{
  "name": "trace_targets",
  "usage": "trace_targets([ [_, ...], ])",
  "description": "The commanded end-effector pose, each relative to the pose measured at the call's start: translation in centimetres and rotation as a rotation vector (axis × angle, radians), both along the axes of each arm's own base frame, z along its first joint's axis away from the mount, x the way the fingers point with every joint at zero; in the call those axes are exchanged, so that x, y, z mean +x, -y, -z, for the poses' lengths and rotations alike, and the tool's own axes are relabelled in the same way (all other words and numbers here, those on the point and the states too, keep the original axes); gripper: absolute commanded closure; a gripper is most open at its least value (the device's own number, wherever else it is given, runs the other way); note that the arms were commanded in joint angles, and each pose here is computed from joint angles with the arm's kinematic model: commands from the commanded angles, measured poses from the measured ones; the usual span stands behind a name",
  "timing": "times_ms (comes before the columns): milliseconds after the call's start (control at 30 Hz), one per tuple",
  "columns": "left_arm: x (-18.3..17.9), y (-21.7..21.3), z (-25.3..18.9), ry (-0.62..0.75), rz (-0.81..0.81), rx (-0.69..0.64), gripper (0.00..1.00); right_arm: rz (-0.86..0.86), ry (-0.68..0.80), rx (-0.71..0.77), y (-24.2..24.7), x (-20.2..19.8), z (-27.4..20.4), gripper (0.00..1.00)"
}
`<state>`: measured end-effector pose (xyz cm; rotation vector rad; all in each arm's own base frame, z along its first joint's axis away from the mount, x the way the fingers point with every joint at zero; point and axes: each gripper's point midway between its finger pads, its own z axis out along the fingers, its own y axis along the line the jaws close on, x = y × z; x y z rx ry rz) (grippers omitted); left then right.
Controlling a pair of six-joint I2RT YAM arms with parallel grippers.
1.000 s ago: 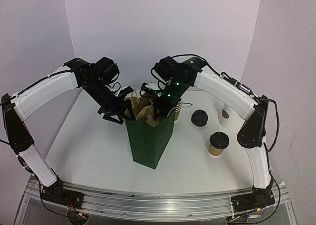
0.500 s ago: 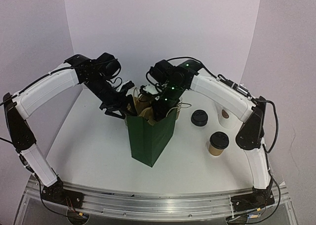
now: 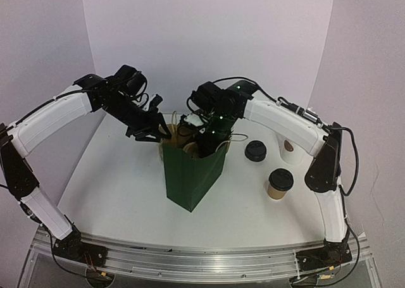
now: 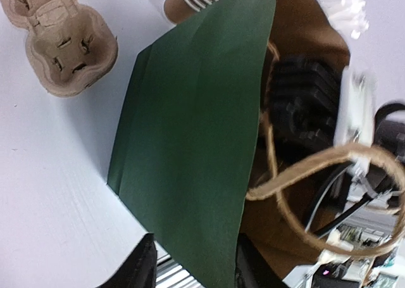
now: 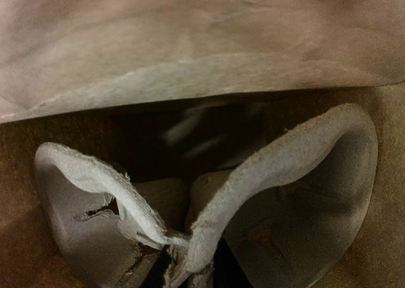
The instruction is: Pack the takeout coffee
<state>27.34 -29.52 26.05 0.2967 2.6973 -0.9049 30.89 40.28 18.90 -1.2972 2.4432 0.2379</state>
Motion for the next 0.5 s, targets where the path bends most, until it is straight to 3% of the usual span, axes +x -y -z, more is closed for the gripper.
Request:
trace_targets([
  [0,1.8,1.4,-3.2,0.101,-0.045,-0.125,0.57,-0.018,0.004,0.022,0.1,-1.1,-1.6,0.82],
  [233,3.1,2.9,-2.0,0.104,-0.022,-0.069,0.53,-0.025,-0.005,0.035,-0.2,-1.3,-1.6,0.82],
  [467,4.3,3.4,-0.7,0.121,-0.013,0.031,0.66,-0.027,-0.014,0.041,-0.4,-1.4,-1.5,0.82],
])
